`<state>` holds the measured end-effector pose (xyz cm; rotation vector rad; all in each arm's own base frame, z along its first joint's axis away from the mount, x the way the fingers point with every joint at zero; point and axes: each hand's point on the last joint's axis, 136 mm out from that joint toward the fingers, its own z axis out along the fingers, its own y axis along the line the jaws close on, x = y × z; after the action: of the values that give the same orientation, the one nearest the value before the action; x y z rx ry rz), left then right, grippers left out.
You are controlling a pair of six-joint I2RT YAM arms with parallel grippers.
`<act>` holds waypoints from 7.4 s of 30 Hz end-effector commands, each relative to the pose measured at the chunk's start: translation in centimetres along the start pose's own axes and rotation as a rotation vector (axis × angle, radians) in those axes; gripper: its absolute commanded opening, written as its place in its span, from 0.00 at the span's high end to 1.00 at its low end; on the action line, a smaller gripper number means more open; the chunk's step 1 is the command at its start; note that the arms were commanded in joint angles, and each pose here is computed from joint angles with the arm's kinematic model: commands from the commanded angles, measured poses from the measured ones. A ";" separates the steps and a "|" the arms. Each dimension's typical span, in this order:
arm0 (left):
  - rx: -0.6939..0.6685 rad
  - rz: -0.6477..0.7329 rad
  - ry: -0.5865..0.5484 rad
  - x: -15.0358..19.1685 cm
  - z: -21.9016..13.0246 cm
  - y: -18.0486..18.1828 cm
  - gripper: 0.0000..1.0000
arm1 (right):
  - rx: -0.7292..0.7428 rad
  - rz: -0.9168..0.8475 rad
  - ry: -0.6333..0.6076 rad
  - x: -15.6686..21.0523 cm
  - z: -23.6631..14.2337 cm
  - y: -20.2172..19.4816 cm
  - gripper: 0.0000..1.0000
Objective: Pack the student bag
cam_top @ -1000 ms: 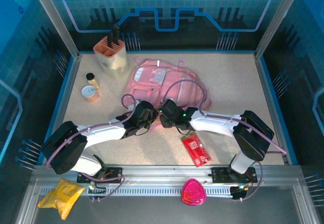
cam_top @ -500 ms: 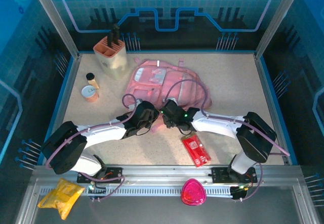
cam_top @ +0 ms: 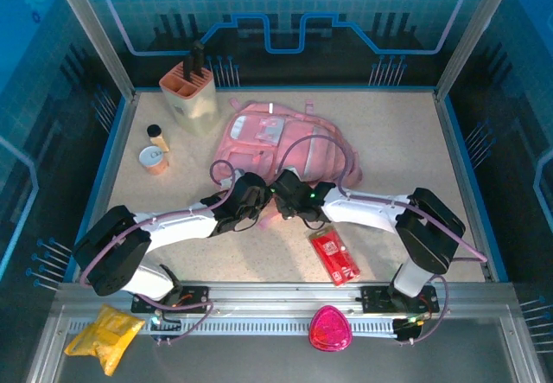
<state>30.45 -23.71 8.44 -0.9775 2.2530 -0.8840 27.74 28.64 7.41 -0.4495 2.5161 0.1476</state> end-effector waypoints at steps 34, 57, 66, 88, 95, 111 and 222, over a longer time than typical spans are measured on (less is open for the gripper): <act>-0.121 0.029 -0.067 -10.5 0.9 2.4 1.00 | -0.076 -0.016 0.096 2.2 -0.8 -4.1 0.94; -0.145 0.080 -0.089 -12.3 0.2 1.7 1.00 | 0.089 -0.014 0.024 2.2 -2.4 -8.6 1.00; -0.076 0.070 -0.017 -13.1 1.2 0.3 1.00 | -0.009 -0.031 0.000 1.5 -4.6 -7.4 1.00; -0.030 0.158 0.090 -10.9 -1.5 -2.5 0.51 | -0.219 -0.064 -0.023 -0.9 -4.3 -1.1 1.00; 0.036 0.097 0.046 -9.6 -5.5 -1.4 0.34 | -0.322 -0.108 -0.047 -3.0 -4.7 3.9 1.00; 0.091 -0.040 0.052 -2.7 -5.6 0.0 0.26 | -0.354 -0.140 -0.029 -2.1 -4.3 6.8 1.00; -0.140 -0.035 -0.124 -7.7 -6.7 5.3 1.00 | -0.121 -0.073 0.103 3.5 -4.7 -4.4 1.00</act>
<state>27.43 -15.01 9.92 -1.1852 2.2113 -0.7855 24.60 25.98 10.28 -0.6300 2.5216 0.3811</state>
